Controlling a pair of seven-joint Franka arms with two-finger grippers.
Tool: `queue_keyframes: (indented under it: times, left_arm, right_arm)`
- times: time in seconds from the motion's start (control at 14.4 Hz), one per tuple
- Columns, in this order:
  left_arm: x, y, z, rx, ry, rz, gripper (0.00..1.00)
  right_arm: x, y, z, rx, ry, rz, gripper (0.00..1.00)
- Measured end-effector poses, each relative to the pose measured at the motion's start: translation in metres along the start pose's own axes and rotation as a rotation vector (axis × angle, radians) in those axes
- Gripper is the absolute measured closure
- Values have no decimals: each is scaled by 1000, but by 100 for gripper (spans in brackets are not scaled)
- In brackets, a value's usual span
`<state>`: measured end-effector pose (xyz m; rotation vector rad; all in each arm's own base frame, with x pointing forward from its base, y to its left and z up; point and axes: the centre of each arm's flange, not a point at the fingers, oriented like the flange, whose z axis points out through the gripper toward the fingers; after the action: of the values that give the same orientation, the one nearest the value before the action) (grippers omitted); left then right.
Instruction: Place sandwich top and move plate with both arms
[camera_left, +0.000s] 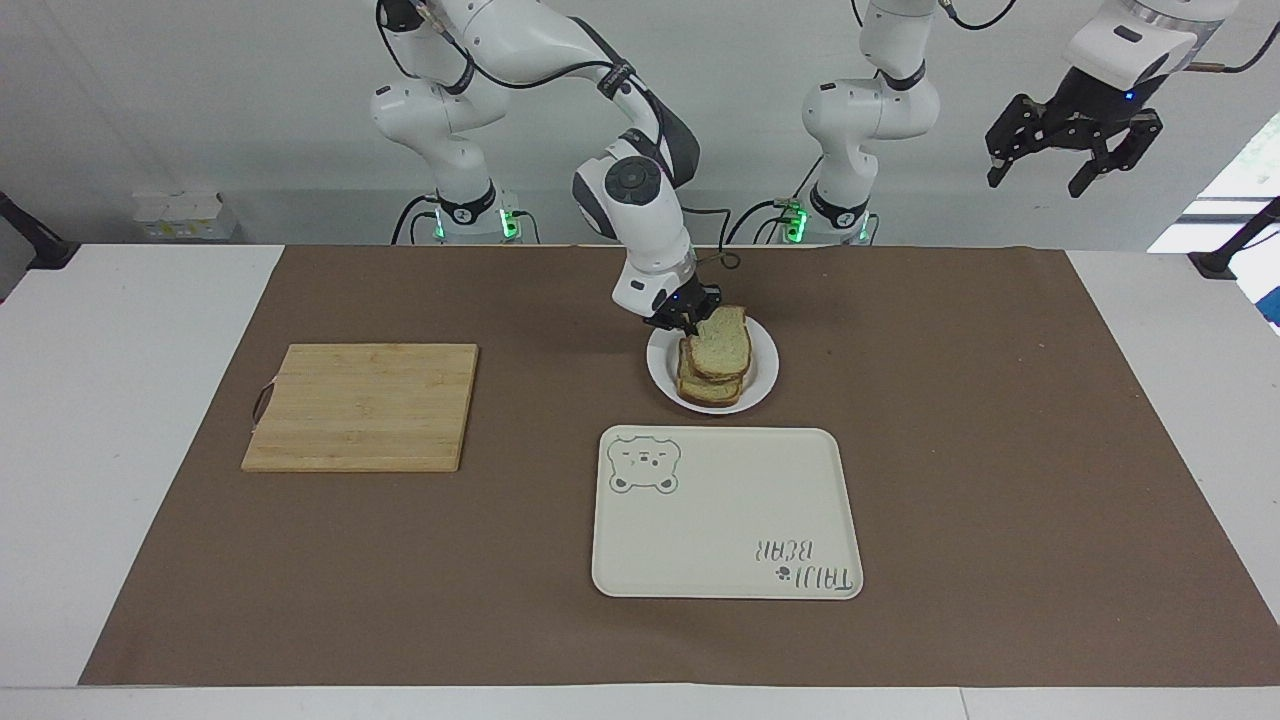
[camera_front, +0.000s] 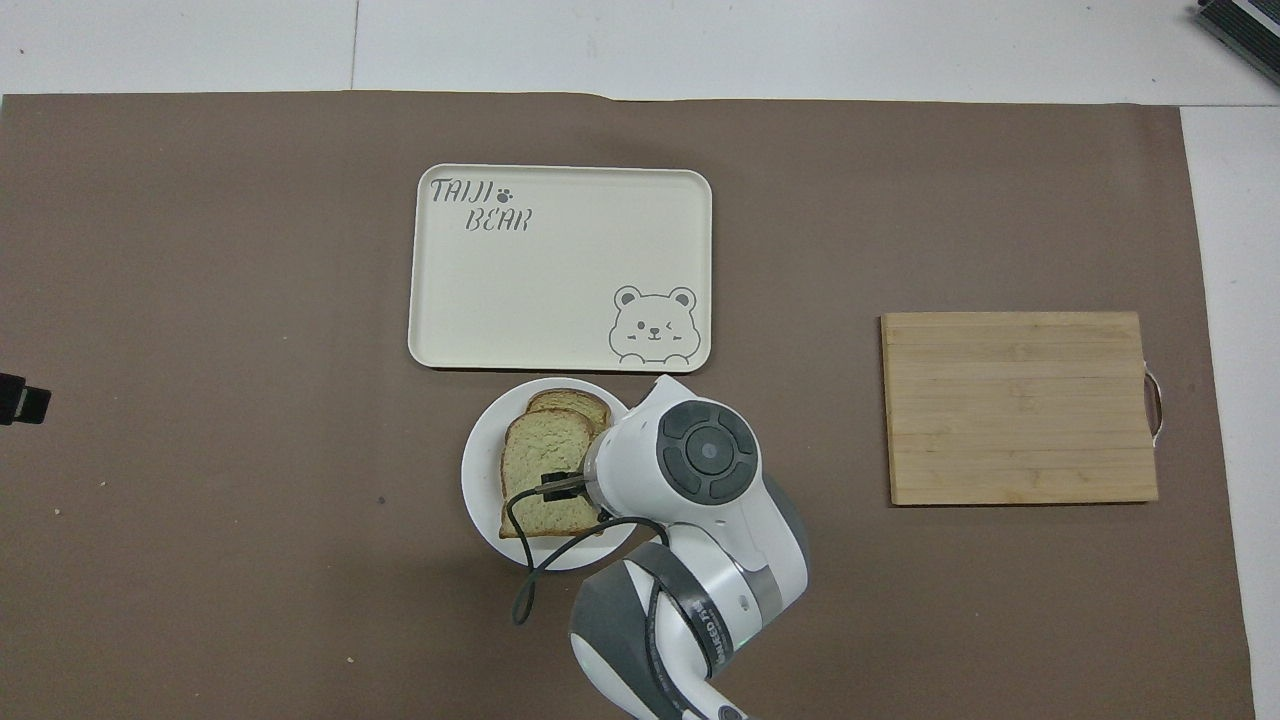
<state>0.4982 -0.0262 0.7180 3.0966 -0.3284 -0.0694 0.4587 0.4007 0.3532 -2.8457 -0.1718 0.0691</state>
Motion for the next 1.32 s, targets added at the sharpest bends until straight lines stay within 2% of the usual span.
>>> queue_keyframes:
  times: [0.49, 0.56, 0.83, 1.11, 1.32]
  left_arm:
    - [0, 0, 0, 0, 0, 0, 0]
    - [0, 0, 0, 0, 0, 0, 0]
    - [0, 0, 0, 0, 0, 0, 0]
    - [0, 0, 0, 0, 0, 0, 0]
    - [0, 0, 0, 0, 0, 0, 0]
  right_arm:
    - [2, 4, 13, -2, -10, 7, 92]
    - [2, 5, 13, -3, -11, 8, 86]
    - [9, 9, 7, 1, 2, 13, 43]
    - [24, 20, -27, 9, 67, 12, 1]
    - [34, 40, -71, -43, 125, 1, 0]
